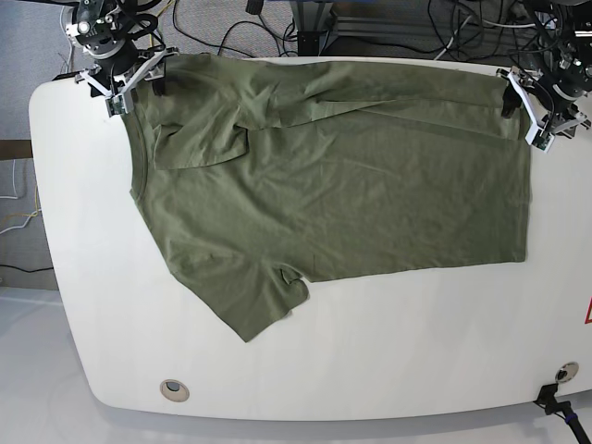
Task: Fold the T-shirt properly
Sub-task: 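Drag the shirt further toward the robot with both grippers, then release and move the left gripper to the shirt's hem corner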
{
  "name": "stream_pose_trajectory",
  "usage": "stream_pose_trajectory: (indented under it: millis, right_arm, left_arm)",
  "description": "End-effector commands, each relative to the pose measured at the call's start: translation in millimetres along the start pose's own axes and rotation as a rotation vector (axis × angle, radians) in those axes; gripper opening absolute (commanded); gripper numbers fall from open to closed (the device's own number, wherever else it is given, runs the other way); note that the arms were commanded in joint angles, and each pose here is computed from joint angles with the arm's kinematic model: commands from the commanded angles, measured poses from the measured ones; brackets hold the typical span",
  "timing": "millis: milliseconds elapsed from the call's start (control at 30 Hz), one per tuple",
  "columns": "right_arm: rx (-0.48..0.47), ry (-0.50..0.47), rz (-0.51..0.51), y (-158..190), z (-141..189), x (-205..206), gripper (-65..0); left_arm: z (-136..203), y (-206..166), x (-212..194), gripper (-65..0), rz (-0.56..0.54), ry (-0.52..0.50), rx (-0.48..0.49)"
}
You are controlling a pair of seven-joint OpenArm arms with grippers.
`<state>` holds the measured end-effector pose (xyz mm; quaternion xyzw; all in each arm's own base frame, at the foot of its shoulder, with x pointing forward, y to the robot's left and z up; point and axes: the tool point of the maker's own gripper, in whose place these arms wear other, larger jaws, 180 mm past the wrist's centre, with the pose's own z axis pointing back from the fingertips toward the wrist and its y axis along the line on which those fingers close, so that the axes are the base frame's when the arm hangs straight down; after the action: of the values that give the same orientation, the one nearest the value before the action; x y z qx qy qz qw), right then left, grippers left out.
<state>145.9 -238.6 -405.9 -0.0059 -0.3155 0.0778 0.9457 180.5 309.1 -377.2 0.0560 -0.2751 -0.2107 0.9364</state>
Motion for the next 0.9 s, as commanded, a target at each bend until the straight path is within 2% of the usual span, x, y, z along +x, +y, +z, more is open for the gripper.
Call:
stream_pose_trajectory:
  millis: [0, 167, 333, 400, 600, 733, 867]
  right_arm:
    - [-0.015, -0.066, 0.032, -3.7, 8.5, 22.1, -18.6]
    - [-0.027, -0.150, 0.052, -7.4, 5.9, 56.2, -17.7]
    - [-0.043, -0.262, 0.055, -13.4, -1.2, 103.7, -17.7]
    - [-0.049, -0.268, 0.050, -16.9, -6.7, 116.9, -17.7]
    - [-0.065, -0.288, 0.038, -27.1, -16.3, 152.6, -17.7]
    - [-0.058, -0.281, 0.016, -30.1, -25.6, 154.4, -17.7]
    - [-0.054, -0.269, 0.008, -30.3, -28.9, 150.2, -17.7]
  left_arm:
    - [15.1, 23.4, 29.8, -23.7, -0.031, -0.084, 0.067]
    - [28.8, 66.5, 78.1, -22.8, -0.005, -0.219, 0.186]
    - [11.5, 84.3, 112.5, -22.8, 0.072, -0.303, 0.197]
    - [1.8, 93.3, 126.3, -22.8, 0.103, -0.326, 0.193]
    - [-41.5, 122.5, 145.3, -22.8, 0.255, -0.320, 0.145]
    - [-69.4, 142.8, 154.0, -22.8, 0.385, -0.303, 0.103]
    - [-88.9, 159.1, 161.1, -22.8, 0.458, -0.287, 0.095]
